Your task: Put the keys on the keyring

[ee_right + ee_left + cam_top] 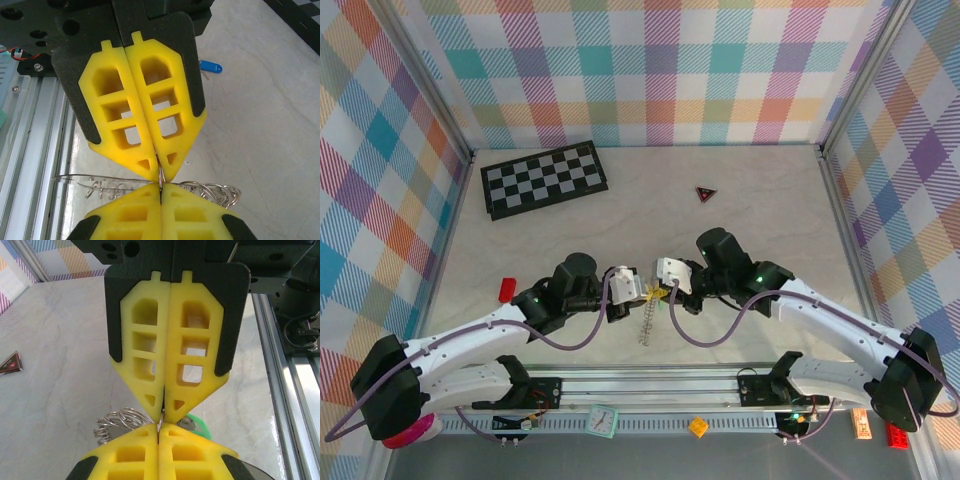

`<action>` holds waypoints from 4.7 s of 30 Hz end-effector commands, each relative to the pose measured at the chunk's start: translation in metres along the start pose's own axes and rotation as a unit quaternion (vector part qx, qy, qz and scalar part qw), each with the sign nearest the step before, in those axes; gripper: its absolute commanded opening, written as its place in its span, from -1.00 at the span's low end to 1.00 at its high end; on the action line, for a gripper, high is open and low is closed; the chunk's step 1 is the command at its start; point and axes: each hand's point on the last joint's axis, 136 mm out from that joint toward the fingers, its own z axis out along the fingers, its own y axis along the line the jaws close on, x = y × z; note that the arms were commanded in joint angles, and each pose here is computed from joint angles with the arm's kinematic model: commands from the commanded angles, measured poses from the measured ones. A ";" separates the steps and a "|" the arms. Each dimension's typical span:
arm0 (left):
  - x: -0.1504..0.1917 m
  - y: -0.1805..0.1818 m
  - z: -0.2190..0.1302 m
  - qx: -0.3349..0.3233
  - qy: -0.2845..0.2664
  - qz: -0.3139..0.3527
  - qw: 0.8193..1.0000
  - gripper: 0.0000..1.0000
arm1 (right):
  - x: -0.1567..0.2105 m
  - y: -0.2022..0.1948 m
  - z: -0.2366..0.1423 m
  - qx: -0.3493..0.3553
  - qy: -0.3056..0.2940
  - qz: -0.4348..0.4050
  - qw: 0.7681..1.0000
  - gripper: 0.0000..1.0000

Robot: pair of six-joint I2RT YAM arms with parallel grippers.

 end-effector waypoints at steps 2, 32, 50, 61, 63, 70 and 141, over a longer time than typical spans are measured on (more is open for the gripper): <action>-0.008 0.007 -0.005 -0.014 -0.033 0.001 0.999 -1.00 | -0.032 -0.009 -0.016 0.024 -0.073 0.010 0.997 -0.55; -0.022 -0.006 -0.015 -0.001 -0.156 -0.031 0.987 -1.00 | -0.013 0.009 0.000 -0.034 -0.118 0.058 0.991 -0.55; 0.003 0.006 -0.017 -0.038 -0.043 -0.015 0.998 -0.45 | -0.007 0.005 -0.008 -0.014 -0.044 0.021 0.999 -1.00; -0.004 -0.002 -0.015 0.012 -0.008 0.008 1.000 -0.49 | -0.018 0.001 -0.007 -0.006 -0.011 -0.020 1.000 -1.00; -0.004 -0.004 -0.015 0.019 -0.007 0.006 1.000 -0.49 | -0.019 0.001 -0.006 -0.004 -0.008 -0.024 1.000 -1.00; -0.004 -0.002 -0.014 0.023 -0.006 0.002 1.000 -0.48 | -0.020 0.002 -0.004 -0.003 -0.001 -0.033 0.999 -1.00; -0.021 0.007 -0.018 -0.021 -0.133 -0.046 0.990 -1.00 | -0.005 -0.003 0.010 0.043 -0.103 0.102 0.989 -0.51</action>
